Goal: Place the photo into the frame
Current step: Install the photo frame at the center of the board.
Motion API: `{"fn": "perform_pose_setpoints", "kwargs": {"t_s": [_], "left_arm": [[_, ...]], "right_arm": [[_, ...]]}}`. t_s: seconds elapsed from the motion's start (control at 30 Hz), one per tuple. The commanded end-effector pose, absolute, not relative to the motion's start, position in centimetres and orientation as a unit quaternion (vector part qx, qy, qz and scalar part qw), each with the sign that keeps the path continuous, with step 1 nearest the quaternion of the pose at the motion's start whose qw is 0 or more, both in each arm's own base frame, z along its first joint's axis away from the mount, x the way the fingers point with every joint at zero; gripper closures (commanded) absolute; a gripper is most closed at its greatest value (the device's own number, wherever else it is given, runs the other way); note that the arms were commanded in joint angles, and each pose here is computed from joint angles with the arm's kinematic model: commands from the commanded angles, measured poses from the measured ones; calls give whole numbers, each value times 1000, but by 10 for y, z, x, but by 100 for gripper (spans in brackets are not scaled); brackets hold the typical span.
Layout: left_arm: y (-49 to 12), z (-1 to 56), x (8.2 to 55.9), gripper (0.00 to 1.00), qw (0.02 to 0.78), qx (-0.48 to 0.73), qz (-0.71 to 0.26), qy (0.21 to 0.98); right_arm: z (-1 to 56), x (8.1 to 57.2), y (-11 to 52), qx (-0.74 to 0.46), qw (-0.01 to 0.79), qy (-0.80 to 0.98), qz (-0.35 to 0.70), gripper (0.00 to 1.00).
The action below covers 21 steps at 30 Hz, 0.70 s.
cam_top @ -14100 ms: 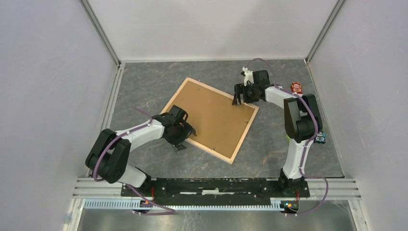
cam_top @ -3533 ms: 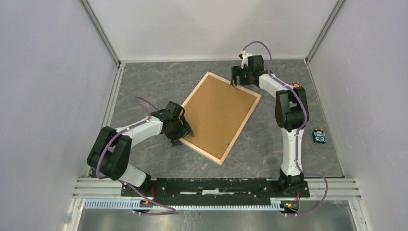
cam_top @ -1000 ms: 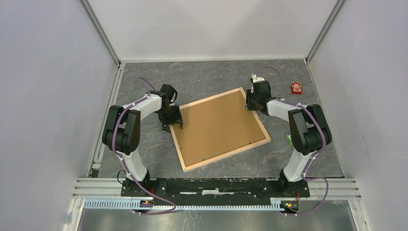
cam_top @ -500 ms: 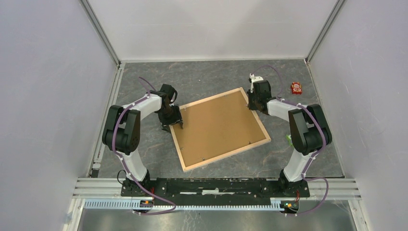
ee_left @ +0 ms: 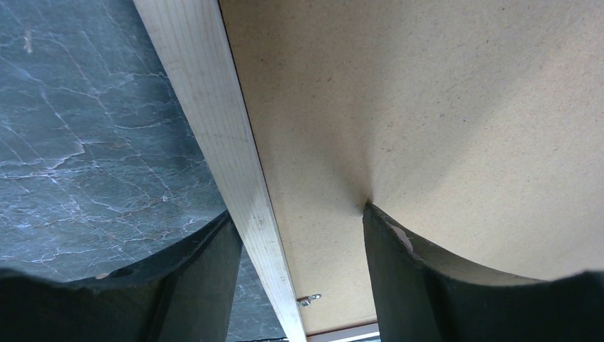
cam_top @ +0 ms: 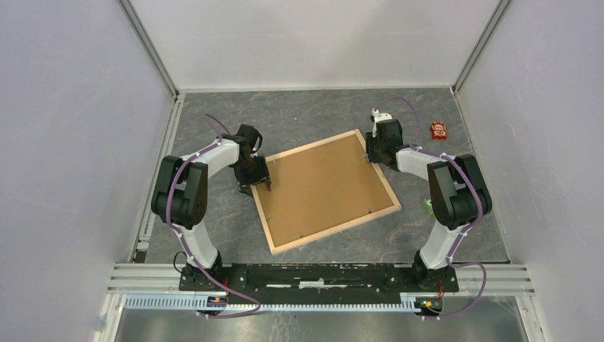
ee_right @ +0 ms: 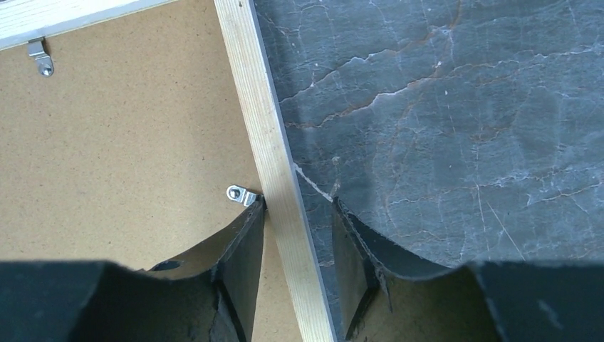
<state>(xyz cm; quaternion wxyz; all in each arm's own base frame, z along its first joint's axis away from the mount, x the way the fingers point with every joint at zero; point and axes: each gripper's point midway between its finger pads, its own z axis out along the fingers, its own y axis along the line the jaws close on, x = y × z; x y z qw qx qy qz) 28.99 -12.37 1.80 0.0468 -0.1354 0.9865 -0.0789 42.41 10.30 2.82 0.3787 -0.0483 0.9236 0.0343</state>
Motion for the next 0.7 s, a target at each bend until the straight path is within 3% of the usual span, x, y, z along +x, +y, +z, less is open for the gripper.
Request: {"fn": "perform_pose_setpoints", "kwargs": {"t_s": [0.0, 0.2, 0.4, 0.57, 0.67], "left_arm": [[-130, 22, 319, 32, 106, -108, -100, 983], [-130, 22, 318, 32, 105, -107, -101, 983], [-133, 24, 319, 31, 108, -105, -112, 982], [-135, 34, 322, 30, 125, -87, -122, 981], [-135, 54, 326, 28, 158, -65, -131, 977]], "right_arm": [[23, 425, 109, -49, 380, 923, 45, 54], [20, 433, 107, -43, 380, 923, 34, 56], [13, 435, 103, -27, 392, 919, 28, 76], [12, 430, 105, -18, 403, 914, 38, 99], [20, 427, 104, -21, 404, 914, 39, 96]]}}
